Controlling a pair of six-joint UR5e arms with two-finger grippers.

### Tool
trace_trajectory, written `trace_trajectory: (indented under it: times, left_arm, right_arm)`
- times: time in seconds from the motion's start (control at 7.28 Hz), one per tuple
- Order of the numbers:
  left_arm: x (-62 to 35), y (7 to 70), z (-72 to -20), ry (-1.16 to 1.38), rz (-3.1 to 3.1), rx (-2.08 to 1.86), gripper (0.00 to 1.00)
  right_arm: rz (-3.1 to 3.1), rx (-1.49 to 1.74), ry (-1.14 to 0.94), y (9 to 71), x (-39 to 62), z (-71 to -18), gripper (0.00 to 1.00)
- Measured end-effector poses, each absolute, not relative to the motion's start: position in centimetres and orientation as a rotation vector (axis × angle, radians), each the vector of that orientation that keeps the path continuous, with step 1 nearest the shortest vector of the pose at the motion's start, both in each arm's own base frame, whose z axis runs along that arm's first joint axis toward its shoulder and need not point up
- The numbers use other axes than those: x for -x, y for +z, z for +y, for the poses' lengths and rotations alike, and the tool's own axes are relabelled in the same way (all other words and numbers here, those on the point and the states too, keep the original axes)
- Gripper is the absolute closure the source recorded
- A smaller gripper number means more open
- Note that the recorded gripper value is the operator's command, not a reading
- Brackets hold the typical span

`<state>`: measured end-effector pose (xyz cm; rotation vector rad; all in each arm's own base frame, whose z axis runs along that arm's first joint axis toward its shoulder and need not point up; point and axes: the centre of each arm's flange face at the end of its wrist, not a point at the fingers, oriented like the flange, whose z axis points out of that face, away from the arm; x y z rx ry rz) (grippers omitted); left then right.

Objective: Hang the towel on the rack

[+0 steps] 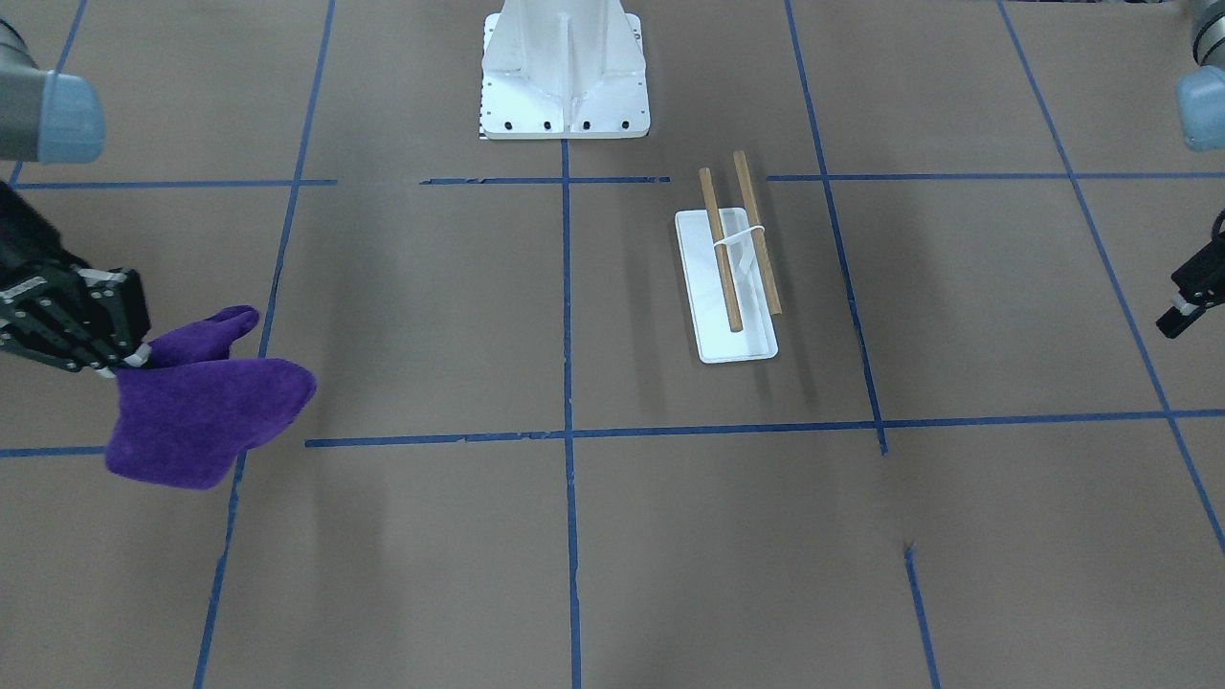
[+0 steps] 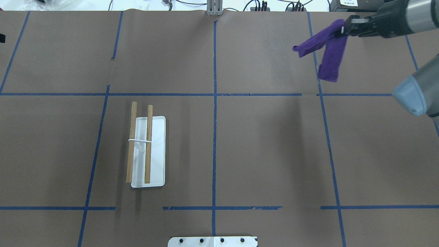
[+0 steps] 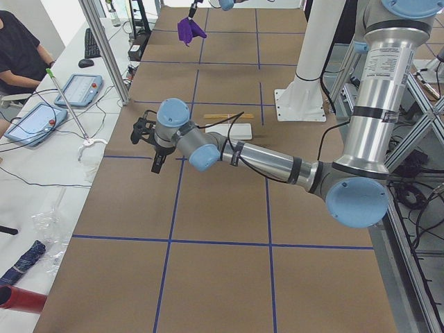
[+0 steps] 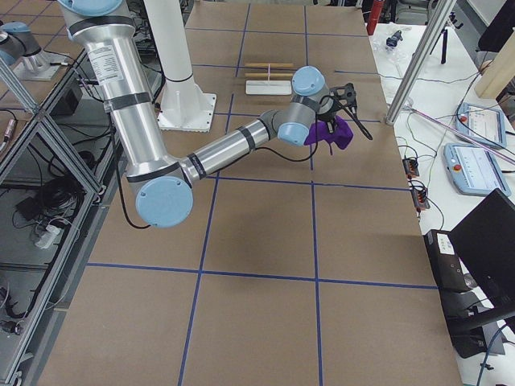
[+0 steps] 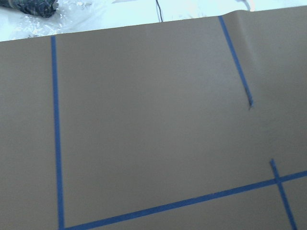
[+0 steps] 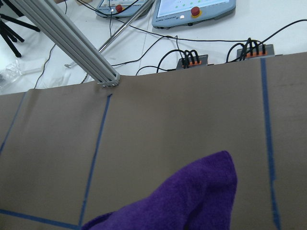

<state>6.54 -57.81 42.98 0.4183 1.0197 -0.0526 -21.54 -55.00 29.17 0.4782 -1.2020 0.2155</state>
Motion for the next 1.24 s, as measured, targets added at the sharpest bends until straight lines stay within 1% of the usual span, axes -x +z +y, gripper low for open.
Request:
trace_trajectory:
  times: [0.27, 0.55, 0.82, 1.24]
  left_arm:
    - [-14.0, 35.9, -58.9, -0.166, 1.168, -0.321, 0.00]
    - [-22.0, 28.8, -58.1, -0.284, 1.300, -0.148, 0.00]
    - [-27.3, 23.2, -56.7, -0.393, 1.378, 0.013, 0.00]
    - [-34.1, 16.5, -53.9, -0.512, 1.470, 0.151, 0.00]
  right_arm:
    - [-1.314, -0.431, 0.400, 23.2, 28.7, -51.8, 1.00]
    - [-1.385, -0.430, 0.530, 19.5, 34.5, -48.7, 1.00]
    - [-1.415, -0.465, 0.607, 17.6, 38.4, -46.2, 1.00]
    - [-1.433, -0.519, 0.648, 16.0, 42.0, -43.2, 1.00]
